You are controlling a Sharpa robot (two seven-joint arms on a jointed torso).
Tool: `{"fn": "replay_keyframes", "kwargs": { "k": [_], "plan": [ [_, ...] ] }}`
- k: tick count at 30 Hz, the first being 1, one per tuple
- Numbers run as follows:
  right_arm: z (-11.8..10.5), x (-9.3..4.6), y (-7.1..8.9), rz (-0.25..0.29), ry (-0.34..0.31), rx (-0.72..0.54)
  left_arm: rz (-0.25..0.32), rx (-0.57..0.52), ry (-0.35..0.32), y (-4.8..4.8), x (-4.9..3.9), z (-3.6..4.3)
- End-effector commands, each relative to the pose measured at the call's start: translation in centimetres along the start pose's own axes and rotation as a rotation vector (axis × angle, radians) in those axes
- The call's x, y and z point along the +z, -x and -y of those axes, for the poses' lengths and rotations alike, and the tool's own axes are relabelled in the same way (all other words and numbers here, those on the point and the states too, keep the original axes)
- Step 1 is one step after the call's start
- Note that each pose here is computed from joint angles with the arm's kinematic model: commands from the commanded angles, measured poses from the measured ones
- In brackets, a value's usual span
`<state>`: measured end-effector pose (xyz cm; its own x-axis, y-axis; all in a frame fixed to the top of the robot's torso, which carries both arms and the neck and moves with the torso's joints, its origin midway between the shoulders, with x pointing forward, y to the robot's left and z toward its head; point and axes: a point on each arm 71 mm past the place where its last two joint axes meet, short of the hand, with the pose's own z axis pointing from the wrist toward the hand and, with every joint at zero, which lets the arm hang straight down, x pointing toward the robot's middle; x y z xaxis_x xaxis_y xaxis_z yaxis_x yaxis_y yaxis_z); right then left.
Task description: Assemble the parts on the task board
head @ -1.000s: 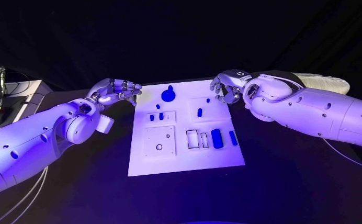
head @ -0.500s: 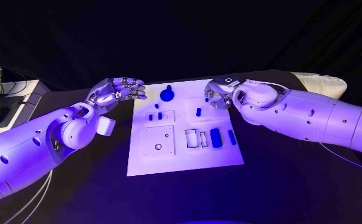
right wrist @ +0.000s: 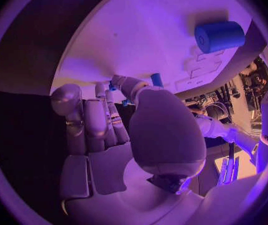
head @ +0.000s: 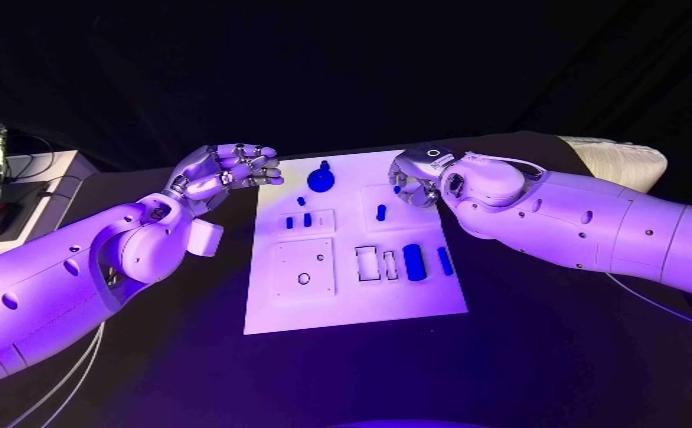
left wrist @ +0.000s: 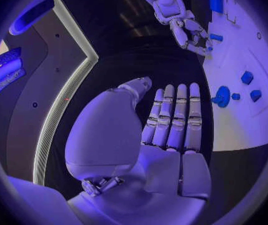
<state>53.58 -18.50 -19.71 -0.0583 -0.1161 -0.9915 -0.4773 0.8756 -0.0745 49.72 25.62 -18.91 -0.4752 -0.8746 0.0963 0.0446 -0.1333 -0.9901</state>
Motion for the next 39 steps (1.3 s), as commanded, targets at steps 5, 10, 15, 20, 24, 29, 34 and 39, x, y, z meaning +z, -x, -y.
{"fn": "replay_keyframes", "kwargs": {
  "k": [5,10,15,20,24,29,34,39],
  "plan": [
    [-0.41,-0.05,-0.55,-0.015,0.012,-0.006,-0.005,-0.013,-0.019,-0.19,0.03,0.16],
    [-0.63,-0.03,-0.53,-0.014,0.019,-0.002,-0.002,-0.009,-0.017,-0.16,0.04,0.13],
    [-0.72,-0.01,-0.51,-0.013,0.022,0.001,0.001,-0.002,-0.017,-0.13,0.05,0.1],
    [-0.79,0.04,-0.52,-0.014,0.023,0.004,0.002,-0.002,-0.014,-0.12,0.05,0.07],
    [-0.9,0.12,-0.51,-0.014,0.025,0.005,0.002,-0.002,-0.012,-0.09,0.04,0.06],
    [-1.03,0.2,-0.46,-0.006,0.025,0.007,0.003,-0.002,-0.01,-0.08,0.04,0.05],
    [-1.05,0.23,-0.36,0.011,0.014,0.002,0.003,-0.002,-0.009,-0.06,0.04,0.03],
    [-0.89,0.21,-0.3,0.022,-0.005,-0.013,0.003,-0.002,-0.006,-0.01,0.03,0.0]
  ]
}}
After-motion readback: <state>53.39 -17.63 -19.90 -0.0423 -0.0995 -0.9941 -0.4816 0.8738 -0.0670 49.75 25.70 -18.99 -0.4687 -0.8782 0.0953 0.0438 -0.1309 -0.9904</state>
